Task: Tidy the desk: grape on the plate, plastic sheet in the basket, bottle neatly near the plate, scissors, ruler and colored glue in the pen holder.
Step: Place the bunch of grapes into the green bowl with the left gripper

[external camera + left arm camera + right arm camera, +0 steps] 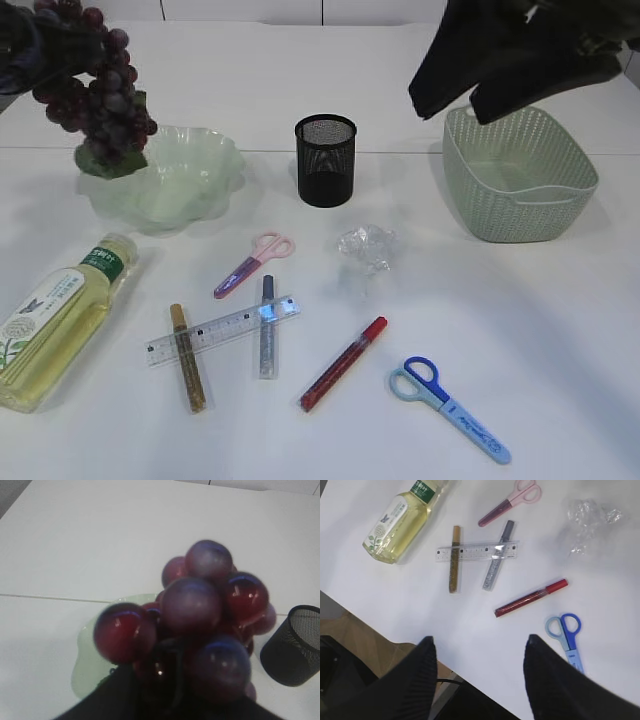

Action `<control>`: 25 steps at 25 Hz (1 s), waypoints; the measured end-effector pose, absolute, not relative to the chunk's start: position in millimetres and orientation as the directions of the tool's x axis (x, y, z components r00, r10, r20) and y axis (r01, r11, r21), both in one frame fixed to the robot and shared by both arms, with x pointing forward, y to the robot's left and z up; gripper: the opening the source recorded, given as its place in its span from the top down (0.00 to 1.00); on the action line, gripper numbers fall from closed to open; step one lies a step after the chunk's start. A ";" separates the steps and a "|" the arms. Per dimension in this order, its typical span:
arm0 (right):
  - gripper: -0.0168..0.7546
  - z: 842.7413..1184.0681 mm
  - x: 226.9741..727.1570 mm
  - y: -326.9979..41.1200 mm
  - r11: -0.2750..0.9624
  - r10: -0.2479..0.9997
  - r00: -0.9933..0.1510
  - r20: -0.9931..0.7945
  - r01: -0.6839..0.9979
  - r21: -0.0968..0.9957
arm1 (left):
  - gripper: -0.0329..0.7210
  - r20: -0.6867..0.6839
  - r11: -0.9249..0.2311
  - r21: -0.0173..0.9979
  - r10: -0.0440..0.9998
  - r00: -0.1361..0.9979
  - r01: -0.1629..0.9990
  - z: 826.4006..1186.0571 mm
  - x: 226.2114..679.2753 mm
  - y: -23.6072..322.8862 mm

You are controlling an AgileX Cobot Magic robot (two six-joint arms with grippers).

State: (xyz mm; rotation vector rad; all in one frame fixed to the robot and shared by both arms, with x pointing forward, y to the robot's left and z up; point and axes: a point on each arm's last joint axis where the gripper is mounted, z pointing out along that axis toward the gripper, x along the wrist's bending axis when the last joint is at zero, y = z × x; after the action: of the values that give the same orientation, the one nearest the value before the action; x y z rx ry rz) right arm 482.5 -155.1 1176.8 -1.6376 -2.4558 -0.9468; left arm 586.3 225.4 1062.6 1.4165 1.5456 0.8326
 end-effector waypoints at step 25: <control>0.41 1174.3 485.8 -161.4 0.278 0.855 -0.439 0.275 0.837 0.470 | 0.76 -0.088 0.111 0.864 0.994 -0.070 0.491 997.2 677.0 214.5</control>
State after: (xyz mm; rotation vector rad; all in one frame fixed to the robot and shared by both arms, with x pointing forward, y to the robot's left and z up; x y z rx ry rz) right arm 485.8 -161.4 1174.3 -1.6801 -2.5369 -0.9004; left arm 677.0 214.5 997.2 1.4707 1.6617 0.8739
